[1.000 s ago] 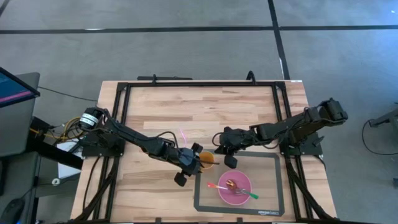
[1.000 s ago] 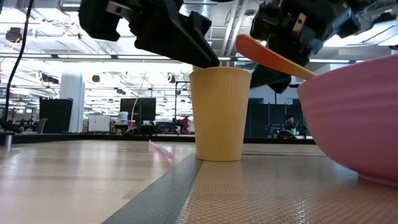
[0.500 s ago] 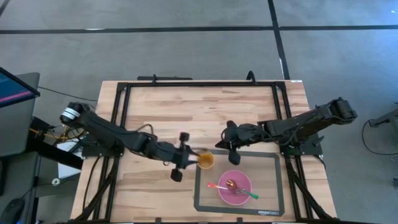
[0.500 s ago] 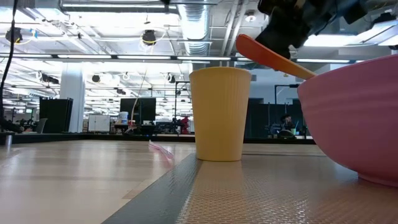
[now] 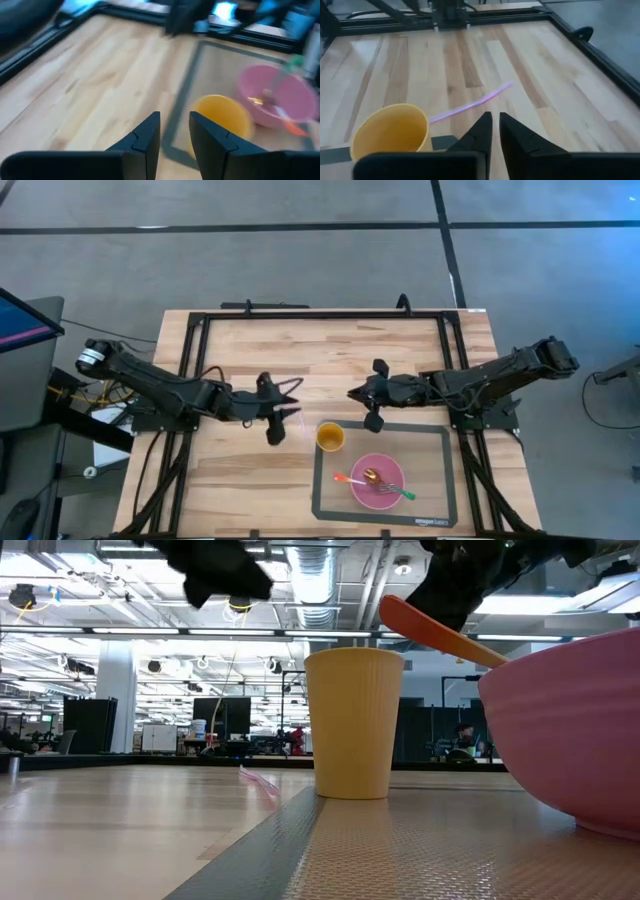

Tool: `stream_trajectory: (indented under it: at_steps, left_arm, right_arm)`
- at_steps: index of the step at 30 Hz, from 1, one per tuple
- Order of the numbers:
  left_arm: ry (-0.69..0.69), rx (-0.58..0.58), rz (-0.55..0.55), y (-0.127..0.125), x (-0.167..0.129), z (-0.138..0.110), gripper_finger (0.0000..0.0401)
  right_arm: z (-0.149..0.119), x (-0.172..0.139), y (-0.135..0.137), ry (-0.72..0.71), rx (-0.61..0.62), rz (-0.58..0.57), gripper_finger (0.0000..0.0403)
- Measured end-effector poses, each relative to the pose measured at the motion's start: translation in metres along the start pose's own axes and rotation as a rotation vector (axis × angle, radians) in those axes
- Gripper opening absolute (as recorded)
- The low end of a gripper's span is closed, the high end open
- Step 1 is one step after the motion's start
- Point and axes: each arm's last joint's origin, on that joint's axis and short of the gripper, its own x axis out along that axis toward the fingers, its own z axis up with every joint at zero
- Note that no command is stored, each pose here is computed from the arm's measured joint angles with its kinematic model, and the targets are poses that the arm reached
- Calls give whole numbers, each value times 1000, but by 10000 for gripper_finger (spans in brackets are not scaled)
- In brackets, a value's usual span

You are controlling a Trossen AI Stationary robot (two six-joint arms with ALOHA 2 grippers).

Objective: Pick & Place Utensil
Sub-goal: Put the pink straw in the yellow cup

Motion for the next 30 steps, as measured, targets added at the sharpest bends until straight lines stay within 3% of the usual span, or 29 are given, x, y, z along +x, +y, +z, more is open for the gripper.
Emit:
stream_trajectory:
  at_steps: [6,16,22,30]
  left_arm:
    - [16,-130,171,26,10,-20,104]
    - [98,-377,415,83,28,-66,104]
    - [101,-398,458,96,39,-89,104]
    - [111,-398,438,93,63,-109,104]
  right_arm:
    - [-2,0,-2,22,67,-14,61]
    - [-4,1,-3,40,66,-20,110]
    - [-3,3,-9,41,16,-42,135]
    - [-2,5,-18,41,43,-70,146]
